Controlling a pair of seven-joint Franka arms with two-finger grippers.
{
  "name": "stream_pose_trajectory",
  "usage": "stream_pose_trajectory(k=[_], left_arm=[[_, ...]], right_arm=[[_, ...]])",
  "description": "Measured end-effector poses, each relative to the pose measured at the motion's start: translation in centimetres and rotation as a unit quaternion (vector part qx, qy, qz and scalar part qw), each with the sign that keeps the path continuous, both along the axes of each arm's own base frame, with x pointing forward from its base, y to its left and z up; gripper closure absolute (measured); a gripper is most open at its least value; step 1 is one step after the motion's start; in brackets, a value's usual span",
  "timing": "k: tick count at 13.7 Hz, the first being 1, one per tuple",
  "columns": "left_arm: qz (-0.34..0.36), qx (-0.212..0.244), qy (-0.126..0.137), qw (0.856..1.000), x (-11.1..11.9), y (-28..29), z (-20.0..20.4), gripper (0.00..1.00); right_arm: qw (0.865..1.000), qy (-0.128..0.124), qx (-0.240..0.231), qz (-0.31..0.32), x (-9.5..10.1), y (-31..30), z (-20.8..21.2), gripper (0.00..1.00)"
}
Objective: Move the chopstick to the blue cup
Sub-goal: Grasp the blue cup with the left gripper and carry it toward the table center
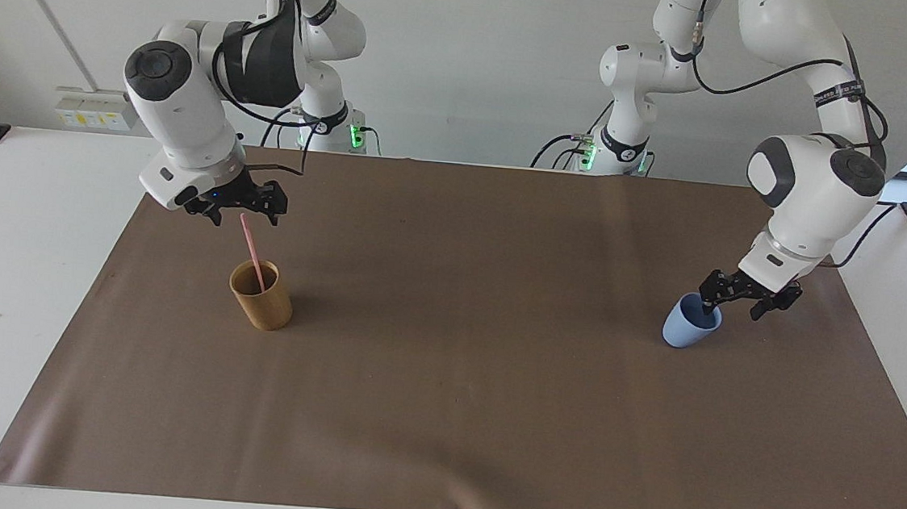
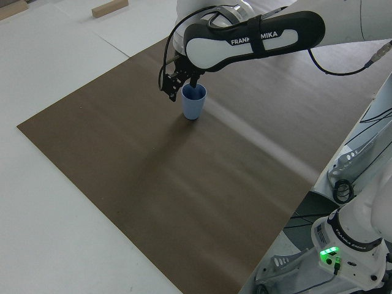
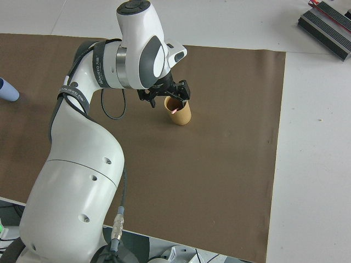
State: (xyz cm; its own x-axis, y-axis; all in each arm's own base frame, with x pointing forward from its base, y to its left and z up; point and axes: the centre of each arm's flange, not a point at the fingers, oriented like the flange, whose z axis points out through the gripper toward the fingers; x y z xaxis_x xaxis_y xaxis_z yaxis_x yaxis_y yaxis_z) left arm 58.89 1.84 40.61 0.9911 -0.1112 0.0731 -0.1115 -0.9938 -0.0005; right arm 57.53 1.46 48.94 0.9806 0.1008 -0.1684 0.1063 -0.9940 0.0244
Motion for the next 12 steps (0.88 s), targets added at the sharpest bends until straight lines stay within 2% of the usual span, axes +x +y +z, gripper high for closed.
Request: stream_pose_trajectory(k=[1,3,4,7,8,9,11,12], left_arm=[[0.0,0.0,-0.002,1.0,-0.1,-0.1,-0.5,0.12],[0.0,-0.004,-0.011,1.0,-0.2,-0.3,-1.5,0.28],[0.002,-0.006,-0.013,1.0,-0.3,-0.4,-1.9,0.28],[0.002,-0.007,-0.009,1.0,-0.5,-0.5,-2.7,0.55],[0.002,-0.008,-0.005,1.0,-0.7,-0.5,-3.0,0.55],[0.002,-0.008,-0.001,1.0,-0.9,-0.5,-3.4,0.64],[0.002,-0.008,0.002,1.0,-1.1,-0.6,-3.7,0.88],[0.002,-0.009,0.001,1.0,-1.1,-0.7,-3.6,0.95]], right_arm=[[1.0,0.0,0.0,0.0,0.0,0.0,0.0,0.0],[1.0,0.0,0.0,0.0,0.0,0.0,0.0,0.0],[1.0,0.0,0.0,0.0,0.0,0.0,0.0,0.0],[1.0,0.002,0.0,0.0,0.0,0.0,-0.1,0.0],[1.0,0.003,0.0,0.0,-0.1,0.0,-0.3,0.0],[1.0,0.004,0.0,0.0,-0.1,-0.1,-0.6,0.0],[1.0,0.01,0.0,-0.002,-0.4,-0.6,-1.7,0.0],[1.0,0.015,0.001,-0.002,-0.6,-1.0,-2.5,0.05]])
